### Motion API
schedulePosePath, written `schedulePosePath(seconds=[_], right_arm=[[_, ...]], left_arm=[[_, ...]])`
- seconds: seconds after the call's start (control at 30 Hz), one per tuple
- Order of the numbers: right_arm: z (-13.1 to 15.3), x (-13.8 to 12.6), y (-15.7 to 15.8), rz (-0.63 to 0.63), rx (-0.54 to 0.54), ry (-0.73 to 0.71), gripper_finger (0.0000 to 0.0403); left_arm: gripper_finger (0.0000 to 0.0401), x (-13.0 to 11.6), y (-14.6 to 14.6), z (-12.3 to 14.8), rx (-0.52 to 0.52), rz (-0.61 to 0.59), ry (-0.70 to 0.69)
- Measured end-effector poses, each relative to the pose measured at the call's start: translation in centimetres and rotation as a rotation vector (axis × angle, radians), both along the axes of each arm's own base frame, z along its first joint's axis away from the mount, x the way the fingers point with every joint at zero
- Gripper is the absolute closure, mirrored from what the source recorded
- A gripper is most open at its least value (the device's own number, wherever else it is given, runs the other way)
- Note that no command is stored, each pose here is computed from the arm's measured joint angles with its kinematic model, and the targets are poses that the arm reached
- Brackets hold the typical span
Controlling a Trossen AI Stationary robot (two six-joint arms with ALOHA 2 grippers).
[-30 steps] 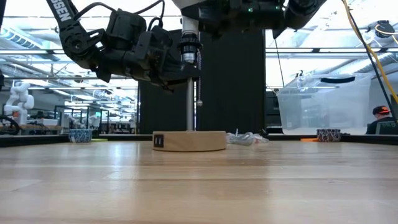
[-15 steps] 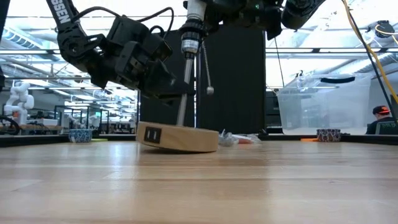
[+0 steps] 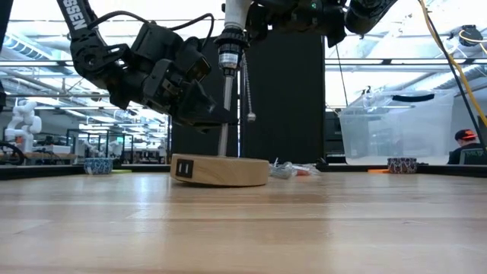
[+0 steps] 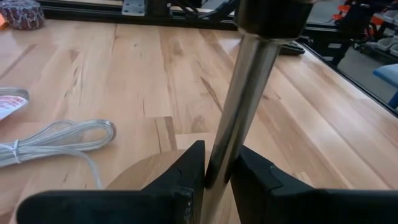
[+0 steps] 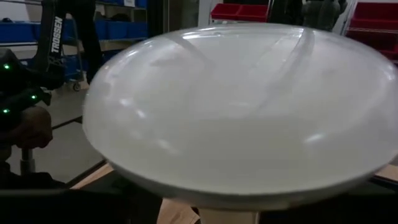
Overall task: Screw lightbulb
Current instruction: Remove the lightbulb from the lamp
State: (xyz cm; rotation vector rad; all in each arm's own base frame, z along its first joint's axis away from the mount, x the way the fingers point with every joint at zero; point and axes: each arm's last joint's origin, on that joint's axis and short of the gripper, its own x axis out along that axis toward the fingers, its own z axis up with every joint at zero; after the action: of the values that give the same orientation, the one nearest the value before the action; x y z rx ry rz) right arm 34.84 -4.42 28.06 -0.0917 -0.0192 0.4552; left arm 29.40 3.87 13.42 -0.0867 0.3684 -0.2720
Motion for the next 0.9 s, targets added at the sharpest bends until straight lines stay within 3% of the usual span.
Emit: schedulePosePath(seconds=[0.27, 0.6, 0.9], right_arm=[[-0.2, 0.0, 0.0, -0.012, 0.014, 0.027, 0.0117], [-0.7, -0.7, -0.8, -0.261, -0.078, 0.155, 0.0101], [-0.1, -2.7, -0.3, -0.263, -0.056, 0.298, 0.0101]], left_arm=[[0.0330, 0.0, 0.0, 0.0, 0.000, 0.009, -0.002], [0.0330, 0.0, 0.1, 0.0, -0.015, 0.022, 0.004], [0.0330, 0.0, 0.1, 0.1, -0.014, 0.024, 0.002]])
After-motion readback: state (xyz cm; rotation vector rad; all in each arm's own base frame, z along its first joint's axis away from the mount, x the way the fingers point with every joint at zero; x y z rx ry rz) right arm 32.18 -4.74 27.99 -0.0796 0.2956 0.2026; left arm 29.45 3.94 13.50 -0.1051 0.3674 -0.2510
